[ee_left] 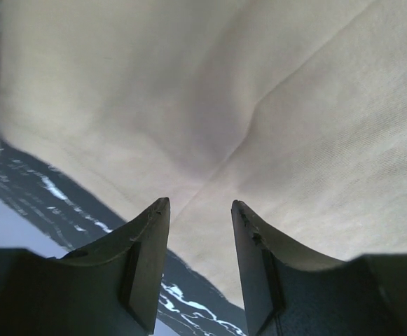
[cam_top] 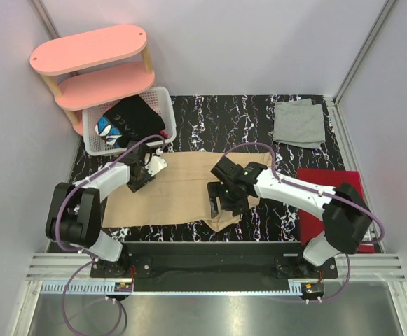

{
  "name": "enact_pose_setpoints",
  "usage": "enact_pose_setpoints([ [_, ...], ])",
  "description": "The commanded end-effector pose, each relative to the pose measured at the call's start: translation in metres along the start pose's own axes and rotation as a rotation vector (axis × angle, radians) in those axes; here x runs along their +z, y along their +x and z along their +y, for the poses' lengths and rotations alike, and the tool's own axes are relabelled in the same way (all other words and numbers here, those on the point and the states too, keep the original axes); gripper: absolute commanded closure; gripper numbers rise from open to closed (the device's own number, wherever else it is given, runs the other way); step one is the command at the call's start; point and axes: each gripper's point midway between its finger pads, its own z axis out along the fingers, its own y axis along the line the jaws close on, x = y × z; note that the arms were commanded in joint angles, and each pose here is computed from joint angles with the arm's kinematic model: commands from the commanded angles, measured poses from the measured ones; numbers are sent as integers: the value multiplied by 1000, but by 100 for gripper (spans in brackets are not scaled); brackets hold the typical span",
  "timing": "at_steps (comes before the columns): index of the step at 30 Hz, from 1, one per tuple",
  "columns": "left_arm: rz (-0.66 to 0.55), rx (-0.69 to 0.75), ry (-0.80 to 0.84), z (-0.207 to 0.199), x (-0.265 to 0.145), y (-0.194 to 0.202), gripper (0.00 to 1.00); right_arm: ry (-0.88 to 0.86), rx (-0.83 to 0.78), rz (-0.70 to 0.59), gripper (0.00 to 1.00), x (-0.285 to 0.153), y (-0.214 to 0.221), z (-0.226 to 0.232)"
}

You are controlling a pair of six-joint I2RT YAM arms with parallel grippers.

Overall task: Fold and stack the t-shirts
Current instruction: Fold the tshirt

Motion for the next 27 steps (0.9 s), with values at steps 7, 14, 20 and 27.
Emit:
enact_pose_setpoints([
  [7, 16, 8, -13, -4, 17, 4, 55, 101, -37, 68, 35, 28, 2, -10],
  [14, 21, 26, -17, -9, 20, 11, 55, 162, -38, 46, 100, 5, 2, -21],
  [20, 37, 37, -10, -16, 28, 19, 55, 214, 18, 82, 99, -28, 30, -43],
  [27, 36, 53, -15, -16, 28, 19, 55, 289, 94, 215, 94, -52, 89, -82],
])
